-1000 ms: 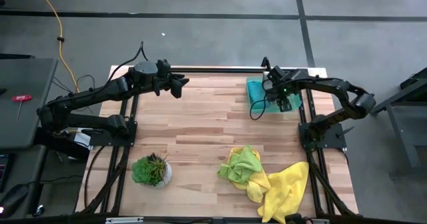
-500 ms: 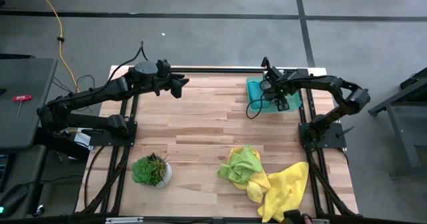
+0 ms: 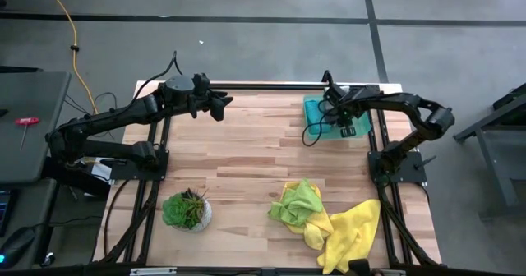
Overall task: Fold microfiber towels
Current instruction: Put the gray towel into the green bin
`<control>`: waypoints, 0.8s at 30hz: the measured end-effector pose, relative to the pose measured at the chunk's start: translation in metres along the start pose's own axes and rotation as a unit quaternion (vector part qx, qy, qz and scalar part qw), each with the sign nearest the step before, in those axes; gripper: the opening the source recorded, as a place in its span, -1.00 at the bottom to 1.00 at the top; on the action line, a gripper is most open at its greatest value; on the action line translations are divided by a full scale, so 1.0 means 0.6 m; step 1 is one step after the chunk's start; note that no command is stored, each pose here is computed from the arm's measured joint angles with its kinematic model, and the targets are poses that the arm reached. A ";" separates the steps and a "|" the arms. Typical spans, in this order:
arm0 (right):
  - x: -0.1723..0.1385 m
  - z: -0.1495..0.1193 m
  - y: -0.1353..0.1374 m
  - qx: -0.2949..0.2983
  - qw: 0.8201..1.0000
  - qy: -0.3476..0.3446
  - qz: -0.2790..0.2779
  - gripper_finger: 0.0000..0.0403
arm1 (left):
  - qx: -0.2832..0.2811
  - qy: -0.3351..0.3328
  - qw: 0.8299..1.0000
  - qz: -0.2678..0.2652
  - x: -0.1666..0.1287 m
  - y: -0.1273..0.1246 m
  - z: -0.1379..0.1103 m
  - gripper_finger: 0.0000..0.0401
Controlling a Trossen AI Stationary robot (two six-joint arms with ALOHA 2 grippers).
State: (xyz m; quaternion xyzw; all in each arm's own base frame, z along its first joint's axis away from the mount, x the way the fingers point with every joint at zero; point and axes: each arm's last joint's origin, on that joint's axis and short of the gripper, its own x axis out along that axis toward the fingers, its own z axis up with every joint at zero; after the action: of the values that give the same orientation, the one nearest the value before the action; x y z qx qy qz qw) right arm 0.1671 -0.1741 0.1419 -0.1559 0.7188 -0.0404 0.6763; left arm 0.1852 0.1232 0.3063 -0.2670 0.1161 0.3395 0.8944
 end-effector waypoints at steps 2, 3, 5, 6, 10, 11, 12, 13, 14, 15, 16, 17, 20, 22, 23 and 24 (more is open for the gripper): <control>0.000 0.003 0.002 0.006 1.000 -0.001 -0.002 -0.66 | 0.000 0.000 1.000 0.000 0.000 0.000 0.000 -0.13; 0.001 0.005 0.003 0.011 1.000 0.001 -0.005 -0.71 | 0.000 0.000 1.000 0.000 0.000 0.000 0.000 -0.13; 0.000 0.007 0.005 0.021 1.000 0.001 -0.004 -0.81 | 0.000 0.003 1.000 0.001 0.000 0.000 -0.001 -0.13; 0.000 0.009 0.006 0.024 1.000 0.000 -0.004 -0.87 | 0.000 0.005 1.000 0.002 0.000 0.001 -0.002 -0.13; -0.002 0.013 0.010 0.050 0.999 -0.002 -0.002 -0.97 | 0.001 0.015 1.000 0.008 0.000 0.003 -0.005 -0.13; -0.002 0.013 0.011 0.055 0.998 -0.002 0.000 -0.96 | 0.001 0.017 1.000 0.009 0.000 0.003 -0.006 -0.13; -0.003 0.014 0.012 0.058 0.998 -0.001 0.003 -0.96 | 0.001 0.019 1.000 0.010 0.000 0.003 -0.006 -0.13; -0.005 0.015 0.013 0.060 0.998 0.000 0.008 -0.97 | 0.001 0.020 1.000 0.010 0.000 0.003 -0.007 -0.13; -0.008 0.016 0.013 0.060 0.998 -0.001 0.015 -0.98 | 0.001 0.021 1.000 0.011 0.000 0.003 -0.007 -0.13; -0.011 0.018 0.013 0.060 0.998 -0.004 0.022 -0.98 | 0.001 0.021 1.000 0.011 0.000 0.003 -0.007 -0.13; -0.014 0.019 0.011 0.060 0.998 -0.009 0.028 -0.98 | 0.001 0.021 1.000 0.011 0.000 0.003 -0.007 -0.13; -0.018 0.021 0.008 0.060 0.998 -0.016 0.032 -0.99 | 0.001 0.021 1.000 0.011 0.000 0.003 -0.007 -0.13; -0.035 0.025 -0.002 0.064 0.997 -0.033 0.039 -0.99 | 0.001 0.021 1.000 0.011 0.000 0.003 -0.007 -0.13; -0.046 0.028 -0.008 0.071 0.996 -0.038 0.046 -0.99 | 0.001 0.021 1.000 0.011 0.000 0.003 -0.007 -0.13; -0.051 0.029 -0.010 0.073 0.995 -0.040 0.051 -0.99 | 0.001 0.021 1.000 0.011 0.000 0.003 -0.007 -0.13; -0.056 0.030 -0.012 0.073 0.995 -0.044 0.057 -1.00 | 0.001 0.021 1.000 0.011 0.000 0.003 -0.007 -0.13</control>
State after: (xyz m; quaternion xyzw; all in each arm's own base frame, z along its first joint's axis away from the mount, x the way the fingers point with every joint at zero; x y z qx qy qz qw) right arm 0.1873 -0.1690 0.1744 -0.0667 0.6910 -0.0473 0.7182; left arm 0.1836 0.1222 0.3022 -0.2715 0.1382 0.3430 0.8886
